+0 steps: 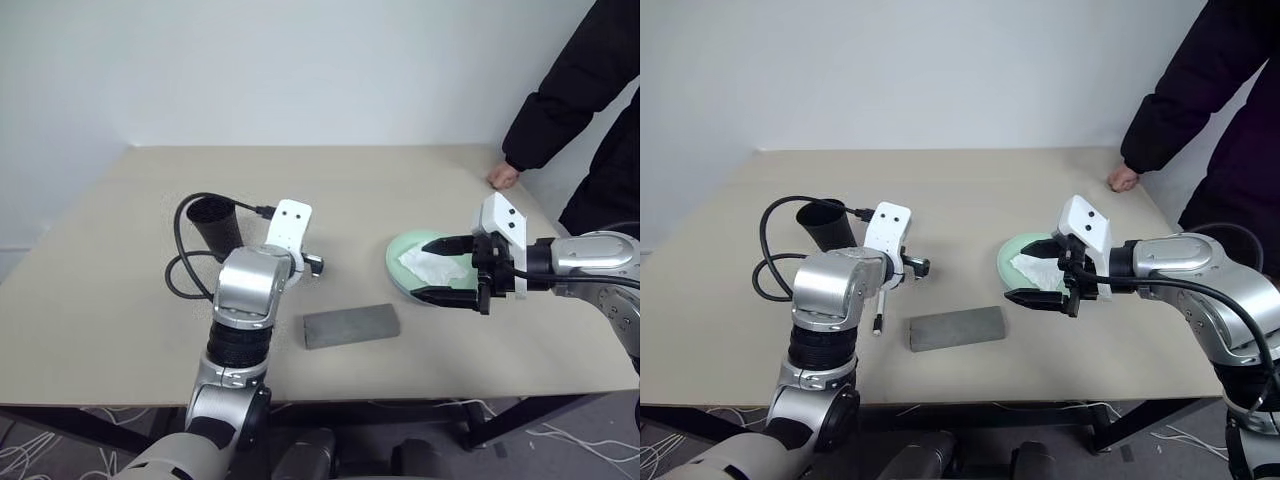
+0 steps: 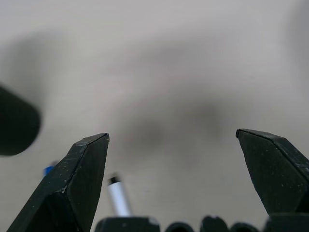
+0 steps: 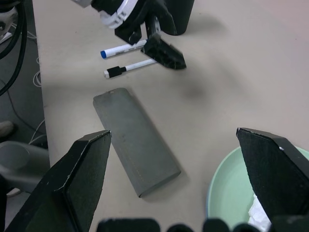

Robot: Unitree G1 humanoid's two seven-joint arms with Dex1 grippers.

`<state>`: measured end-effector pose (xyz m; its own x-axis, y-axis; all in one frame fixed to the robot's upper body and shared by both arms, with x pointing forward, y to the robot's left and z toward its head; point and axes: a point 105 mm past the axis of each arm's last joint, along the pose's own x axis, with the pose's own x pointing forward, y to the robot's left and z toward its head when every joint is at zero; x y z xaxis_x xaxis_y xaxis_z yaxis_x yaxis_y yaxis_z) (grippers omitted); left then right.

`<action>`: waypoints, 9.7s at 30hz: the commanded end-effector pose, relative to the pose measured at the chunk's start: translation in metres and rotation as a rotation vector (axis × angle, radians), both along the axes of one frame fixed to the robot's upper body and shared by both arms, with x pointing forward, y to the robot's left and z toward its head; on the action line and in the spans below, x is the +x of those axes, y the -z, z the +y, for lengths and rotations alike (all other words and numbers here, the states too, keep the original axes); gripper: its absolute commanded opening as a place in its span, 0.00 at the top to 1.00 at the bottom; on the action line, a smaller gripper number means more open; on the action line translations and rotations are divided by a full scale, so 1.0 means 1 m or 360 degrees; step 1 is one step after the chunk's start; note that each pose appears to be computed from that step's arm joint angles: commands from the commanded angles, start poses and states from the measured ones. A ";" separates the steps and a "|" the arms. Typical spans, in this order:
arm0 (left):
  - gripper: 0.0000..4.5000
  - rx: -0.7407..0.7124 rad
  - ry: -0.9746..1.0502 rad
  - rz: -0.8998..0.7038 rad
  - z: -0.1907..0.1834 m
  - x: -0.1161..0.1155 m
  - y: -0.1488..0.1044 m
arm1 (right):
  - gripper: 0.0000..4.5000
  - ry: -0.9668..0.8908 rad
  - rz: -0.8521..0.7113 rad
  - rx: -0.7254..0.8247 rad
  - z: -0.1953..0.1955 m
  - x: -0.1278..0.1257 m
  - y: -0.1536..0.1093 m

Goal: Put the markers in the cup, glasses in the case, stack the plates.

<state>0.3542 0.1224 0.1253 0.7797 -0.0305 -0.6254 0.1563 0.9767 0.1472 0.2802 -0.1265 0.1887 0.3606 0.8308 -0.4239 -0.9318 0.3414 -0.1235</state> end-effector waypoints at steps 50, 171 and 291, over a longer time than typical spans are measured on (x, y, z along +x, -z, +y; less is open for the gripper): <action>0.99 -0.0017 -0.0440 0.0482 0.029 -0.022 0.046 | 0.00 -0.0007 -0.0111 0.0046 0.010 0.006 -0.009; 0.38 -0.0011 0.0169 -0.1031 0.033 0.032 -0.089 | 0.00 -0.0009 -0.0135 0.0063 0.016 0.008 -0.010; 0.98 0.0179 -0.0198 -0.1642 0.109 0.079 -0.087 | 0.00 -0.0017 -0.0189 0.0084 0.023 0.009 -0.016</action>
<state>0.4355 0.2266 0.1962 0.9522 0.0963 0.2900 -0.1713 0.9542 0.2454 0.2896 -0.1032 0.1861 0.3779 0.8479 -0.3718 -0.9258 0.3446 -0.1552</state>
